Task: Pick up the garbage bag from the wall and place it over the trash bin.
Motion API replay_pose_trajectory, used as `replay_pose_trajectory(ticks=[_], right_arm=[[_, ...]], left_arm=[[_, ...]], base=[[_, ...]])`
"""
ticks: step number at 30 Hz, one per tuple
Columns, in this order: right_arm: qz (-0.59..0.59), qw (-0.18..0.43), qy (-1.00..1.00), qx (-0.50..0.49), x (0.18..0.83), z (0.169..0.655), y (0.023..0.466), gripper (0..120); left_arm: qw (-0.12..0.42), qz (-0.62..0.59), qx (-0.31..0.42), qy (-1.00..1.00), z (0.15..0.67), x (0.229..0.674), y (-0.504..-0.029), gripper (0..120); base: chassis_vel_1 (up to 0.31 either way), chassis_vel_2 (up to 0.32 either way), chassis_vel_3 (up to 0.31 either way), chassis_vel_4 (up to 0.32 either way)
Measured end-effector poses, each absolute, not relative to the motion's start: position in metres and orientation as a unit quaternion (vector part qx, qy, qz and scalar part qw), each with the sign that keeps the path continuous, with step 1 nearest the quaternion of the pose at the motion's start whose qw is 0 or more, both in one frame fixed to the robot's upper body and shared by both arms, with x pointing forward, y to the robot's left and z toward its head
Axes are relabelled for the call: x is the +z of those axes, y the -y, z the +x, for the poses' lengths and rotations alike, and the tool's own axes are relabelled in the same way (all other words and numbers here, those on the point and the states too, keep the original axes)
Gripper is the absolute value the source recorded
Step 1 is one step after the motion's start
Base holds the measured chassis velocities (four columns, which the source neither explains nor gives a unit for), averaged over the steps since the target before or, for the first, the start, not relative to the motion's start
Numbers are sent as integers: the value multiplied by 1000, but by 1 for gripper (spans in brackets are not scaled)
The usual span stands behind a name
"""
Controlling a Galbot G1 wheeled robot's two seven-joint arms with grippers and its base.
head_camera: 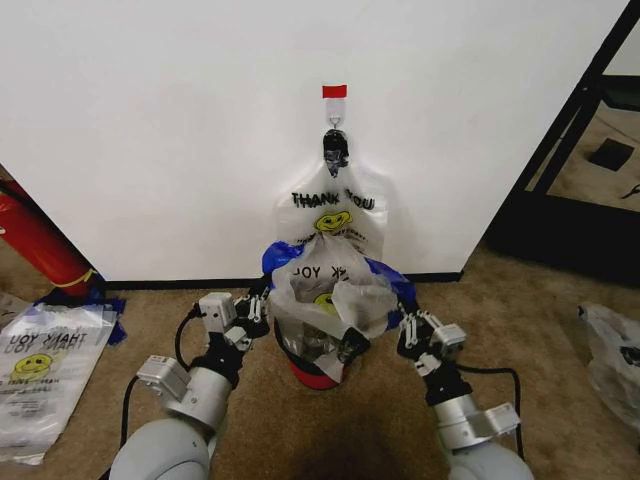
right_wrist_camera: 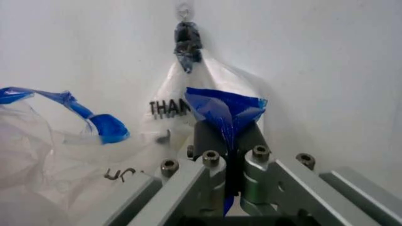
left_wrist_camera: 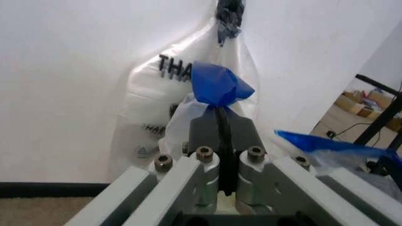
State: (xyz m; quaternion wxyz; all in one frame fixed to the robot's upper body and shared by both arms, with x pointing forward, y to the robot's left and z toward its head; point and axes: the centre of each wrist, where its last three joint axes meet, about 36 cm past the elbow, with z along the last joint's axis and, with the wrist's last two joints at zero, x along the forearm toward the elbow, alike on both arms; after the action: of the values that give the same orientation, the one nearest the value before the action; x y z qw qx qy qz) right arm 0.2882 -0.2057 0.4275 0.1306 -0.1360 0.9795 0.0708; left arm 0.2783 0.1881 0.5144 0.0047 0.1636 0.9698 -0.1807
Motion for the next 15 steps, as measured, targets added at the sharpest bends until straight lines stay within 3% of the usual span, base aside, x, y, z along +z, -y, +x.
replay_pose_trajectory(ticks=[10,15], right_arm=[[-132,137,-980,52,434,300,215,0],[-132,115,-983,48,407,302,212,0]], left_arm=[[3,168,-193,-967,289,504,-177,0],[-3,146,-180,-973,296,469,-179,0]], base=[[0,0,0,0],[0,0,0,0]])
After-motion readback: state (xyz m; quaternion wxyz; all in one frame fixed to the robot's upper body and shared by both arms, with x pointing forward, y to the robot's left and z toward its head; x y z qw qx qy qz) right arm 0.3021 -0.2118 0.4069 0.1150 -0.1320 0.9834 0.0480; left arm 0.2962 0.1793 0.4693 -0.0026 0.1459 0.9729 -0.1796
